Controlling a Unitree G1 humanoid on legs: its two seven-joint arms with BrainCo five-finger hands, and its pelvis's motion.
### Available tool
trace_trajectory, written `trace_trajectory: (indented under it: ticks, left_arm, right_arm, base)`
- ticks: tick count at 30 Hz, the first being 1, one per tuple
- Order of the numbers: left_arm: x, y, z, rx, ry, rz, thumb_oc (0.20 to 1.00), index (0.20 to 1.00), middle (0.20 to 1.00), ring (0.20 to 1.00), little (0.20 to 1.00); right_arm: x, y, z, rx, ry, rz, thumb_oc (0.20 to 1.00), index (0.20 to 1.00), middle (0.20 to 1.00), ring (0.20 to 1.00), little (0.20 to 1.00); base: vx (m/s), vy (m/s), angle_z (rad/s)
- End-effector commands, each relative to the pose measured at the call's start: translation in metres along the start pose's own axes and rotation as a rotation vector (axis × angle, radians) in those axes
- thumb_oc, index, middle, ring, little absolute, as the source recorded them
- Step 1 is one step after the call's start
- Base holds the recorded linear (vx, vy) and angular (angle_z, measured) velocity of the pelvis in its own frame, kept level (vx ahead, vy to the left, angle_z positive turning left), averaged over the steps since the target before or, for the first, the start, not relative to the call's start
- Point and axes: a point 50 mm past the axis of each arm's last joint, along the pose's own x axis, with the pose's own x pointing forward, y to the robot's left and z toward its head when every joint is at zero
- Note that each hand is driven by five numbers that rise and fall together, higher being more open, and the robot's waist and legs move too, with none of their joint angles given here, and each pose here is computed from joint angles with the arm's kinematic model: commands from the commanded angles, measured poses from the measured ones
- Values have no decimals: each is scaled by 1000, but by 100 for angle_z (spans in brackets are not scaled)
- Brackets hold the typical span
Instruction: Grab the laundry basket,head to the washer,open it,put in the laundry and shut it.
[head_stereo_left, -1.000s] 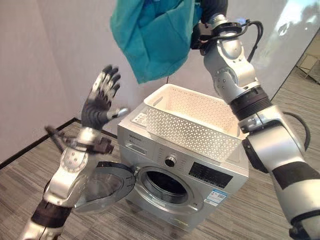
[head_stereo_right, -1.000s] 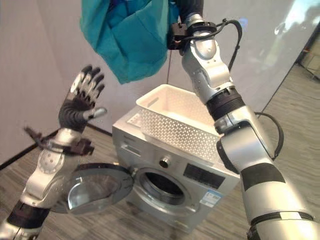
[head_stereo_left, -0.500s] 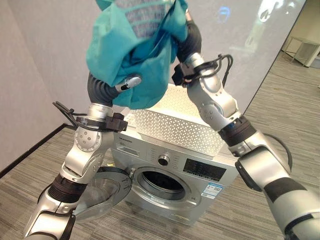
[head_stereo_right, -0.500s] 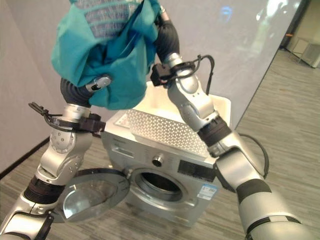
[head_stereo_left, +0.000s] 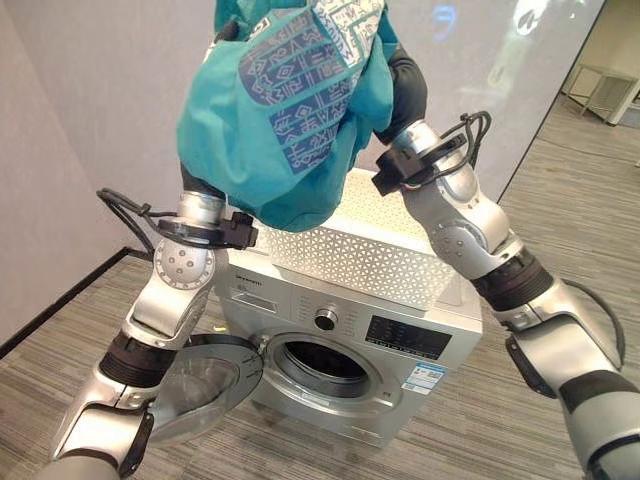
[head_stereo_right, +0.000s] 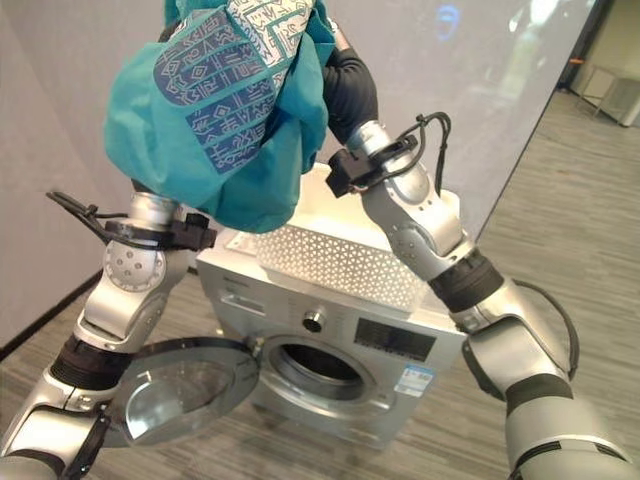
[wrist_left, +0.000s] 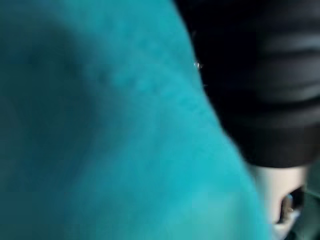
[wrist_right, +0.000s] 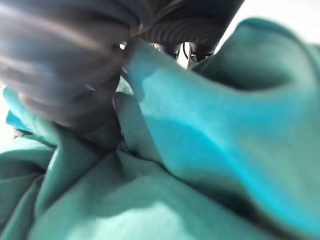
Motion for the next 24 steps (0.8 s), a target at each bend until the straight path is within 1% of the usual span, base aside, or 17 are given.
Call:
trace_trajectory:
  ticks: [1,4,5,6,7,9,19,20,21,23,24]
  left_arm:
    - [23,-6,15,-4,-59,-107,1000,1000,1000,1000,1000]
    - [22,-13,13,-64,-38,-140,1000,1000,1000,1000,1000]
    - [23,-15,13,-71,-35,-155,871,871,871,871,871]
    - [23,-17,12,-80,-29,-164,479,479,479,479,479]
    - [23,-19,11,-100,-24,-169,200,200,200,200,200]
    - [22,-24,7,-128,-3,-177,200,200,200,200,200]
    - [19,-32,0,-217,34,-195,200,200,200,200,200]
    - [16,-33,-3,-293,53,-199,200,200,200,200,200]
    - [15,-35,-5,-329,65,-202,200,200,200,200,200]
    - [9,-38,-11,-467,106,-193,200,200,200,200,200]
    - [9,-38,-11,-467,106,-193,200,200,200,200,200]
  right_arm:
    - [11,20,10,6,-17,141,200,200,200,200,200]
    - [7,13,6,-37,19,130,200,200,200,200,200]
    - [5,11,5,-46,26,126,200,200,200,200,200]
    - [4,9,5,-55,28,124,200,200,200,200,200]
    - [4,8,6,-70,23,119,357,357,357,357,357]
    - [2,6,9,-96,3,113,1000,1000,1000,1000,1000]
    - [-1,1,17,-180,-37,94,1000,1000,1000,1000,1000]
    - [-4,-2,21,-237,-45,87,1000,1000,1000,1000,1000]
    - [-5,-4,22,-244,-48,82,1000,1000,1000,1000,1000]
    - [-7,-8,23,-267,-53,64,1000,1000,1000,1000,1000]
    - [-7,-8,23,-267,-53,64,1000,1000,1000,1000,1000]
  base:
    - [0,0,0]
    - [-9,-1,-2]
    - [-13,-3,-4]
    - [0,0,0]
    - [0,0,0]
    - [0,0,0]
    - [-6,0,-4]
    - [0,0,0]
    - [0,0,0]
    - [0,0,0]
    - [0,0,0]
